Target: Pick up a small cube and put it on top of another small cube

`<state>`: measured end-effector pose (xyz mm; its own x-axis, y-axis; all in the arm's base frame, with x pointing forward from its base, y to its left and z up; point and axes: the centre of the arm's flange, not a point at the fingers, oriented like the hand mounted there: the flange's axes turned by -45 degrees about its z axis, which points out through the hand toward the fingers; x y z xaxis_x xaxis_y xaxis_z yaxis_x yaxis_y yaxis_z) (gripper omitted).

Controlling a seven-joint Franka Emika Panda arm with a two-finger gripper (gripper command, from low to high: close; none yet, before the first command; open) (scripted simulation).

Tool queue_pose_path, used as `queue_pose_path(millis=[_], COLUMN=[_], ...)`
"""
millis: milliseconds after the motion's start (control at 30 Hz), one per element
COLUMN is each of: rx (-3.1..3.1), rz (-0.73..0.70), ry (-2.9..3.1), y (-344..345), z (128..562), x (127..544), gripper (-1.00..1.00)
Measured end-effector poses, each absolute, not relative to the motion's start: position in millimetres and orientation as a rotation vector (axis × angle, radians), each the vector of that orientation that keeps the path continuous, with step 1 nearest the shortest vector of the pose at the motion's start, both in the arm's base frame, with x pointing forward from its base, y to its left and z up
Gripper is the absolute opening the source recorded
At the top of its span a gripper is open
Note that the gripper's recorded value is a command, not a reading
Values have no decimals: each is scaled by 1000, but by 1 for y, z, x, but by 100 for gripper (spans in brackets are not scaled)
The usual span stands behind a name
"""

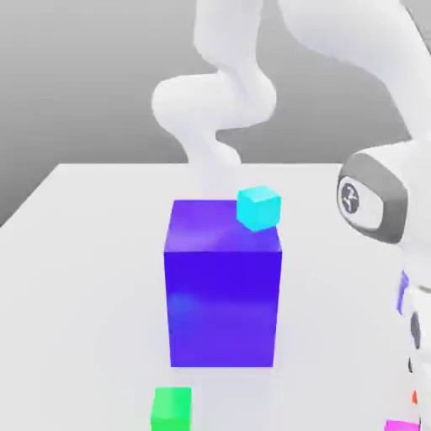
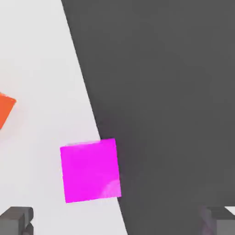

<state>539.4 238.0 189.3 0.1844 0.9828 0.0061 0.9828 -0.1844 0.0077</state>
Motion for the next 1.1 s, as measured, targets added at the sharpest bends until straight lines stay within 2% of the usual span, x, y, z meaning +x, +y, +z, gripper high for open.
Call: queue_pose_path(millis=[100, 133, 333, 500, 667, 800, 867, 967, 1000, 1100], rx=[2402, 2401, 2401, 2417, 2734, 2956, 3043, 3074, 3076, 3076], rz=[2, 1, -2, -3, -12, -8, -3, 0, -1, -1], ry=[2024, 2026, 2027, 2006, 1503, 1021, 767, 654, 644, 644], y=[240, 240, 240, 234, 111, 11, -36, -55, -57, -57], z=[141, 131, 127, 185, 217, 234, 227, 192, 183, 183], x=[538, 537, 537, 538, 538, 514, 497, 489, 488, 488], gripper=[0, -100, -100, -100, -100, -100, -100, -100, 100, 100])
